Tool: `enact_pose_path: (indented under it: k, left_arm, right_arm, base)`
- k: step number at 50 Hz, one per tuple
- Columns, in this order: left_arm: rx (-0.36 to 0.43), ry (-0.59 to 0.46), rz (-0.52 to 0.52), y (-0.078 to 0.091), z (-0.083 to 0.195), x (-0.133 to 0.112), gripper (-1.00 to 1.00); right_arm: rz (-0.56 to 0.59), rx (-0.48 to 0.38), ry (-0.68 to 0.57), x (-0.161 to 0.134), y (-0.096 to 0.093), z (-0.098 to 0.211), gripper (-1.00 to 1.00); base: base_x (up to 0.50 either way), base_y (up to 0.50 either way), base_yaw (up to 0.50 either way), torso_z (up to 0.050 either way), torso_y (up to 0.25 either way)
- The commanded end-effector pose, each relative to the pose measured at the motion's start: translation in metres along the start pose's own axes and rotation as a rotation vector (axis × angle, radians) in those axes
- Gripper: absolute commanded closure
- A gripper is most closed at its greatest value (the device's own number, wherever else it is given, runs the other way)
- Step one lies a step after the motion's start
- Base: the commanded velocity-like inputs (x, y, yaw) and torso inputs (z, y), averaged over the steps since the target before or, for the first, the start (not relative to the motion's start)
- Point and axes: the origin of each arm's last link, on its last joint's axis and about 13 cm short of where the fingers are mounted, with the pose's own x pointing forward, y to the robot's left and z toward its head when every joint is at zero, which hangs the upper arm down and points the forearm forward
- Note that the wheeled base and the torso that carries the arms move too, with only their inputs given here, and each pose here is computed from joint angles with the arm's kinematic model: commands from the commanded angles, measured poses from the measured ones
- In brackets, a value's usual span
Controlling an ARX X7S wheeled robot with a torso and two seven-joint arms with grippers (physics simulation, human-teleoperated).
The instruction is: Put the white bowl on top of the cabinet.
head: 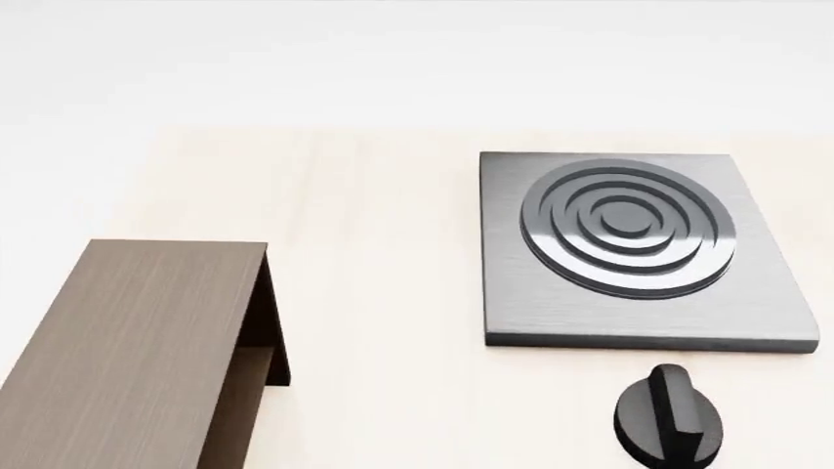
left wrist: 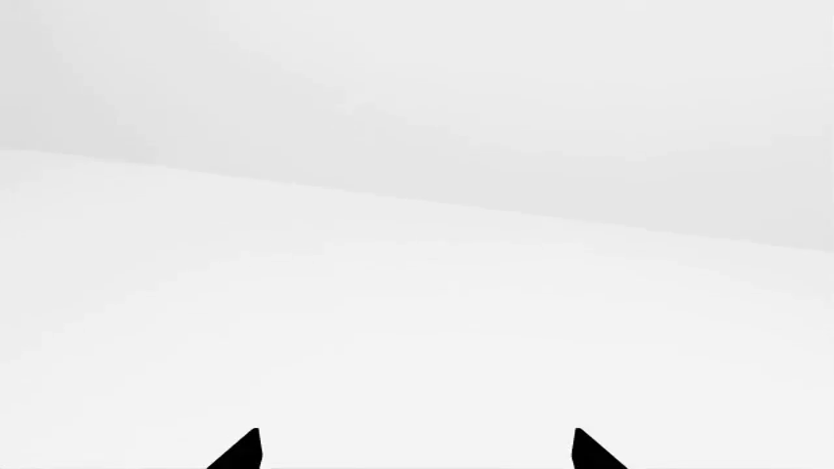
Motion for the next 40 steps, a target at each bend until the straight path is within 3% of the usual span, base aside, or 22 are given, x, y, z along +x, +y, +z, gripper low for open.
enact_pose_path:
  k: [1,11,26,40]
  left_arm:
    - [-0.007,-0.019,-0.009,0.0016,0.0001,0.0001,-1.00]
    - [-0.008,-0.020,-0.008,0.0020,0.0006,0.0001,-1.00]
    - [-0.009,-0.019,-0.007,0.0022,0.0003,0.0003,-1.00]
    - [-0.009,-0.019,-0.007,0.0021,0.0001,0.0004,-1.00]
  right_arm:
    - [-0.008,-0.032,0.068,-0.0032,0.0006,-0.0054,-1.00]
    - [0.027,-0.037,0.101,-0.0074,0.0012,-0.0077,-1.00]
    - [-0.007,-0.014,0.087,-0.0038,-0.0020,-0.0045,-1.00]
    - [0.002,-0.050,0.095,-0.0055,0.0040,-0.0083,-1.00]
  base:
    - [0.00,0.00,0.00,0.000,0.000]
    - [0.00,0.00,0.00,0.000,0.000]
    - [0.00,0.00,0.00,0.000,0.000]
    - [0.00,0.00,0.00,0.000,0.000]
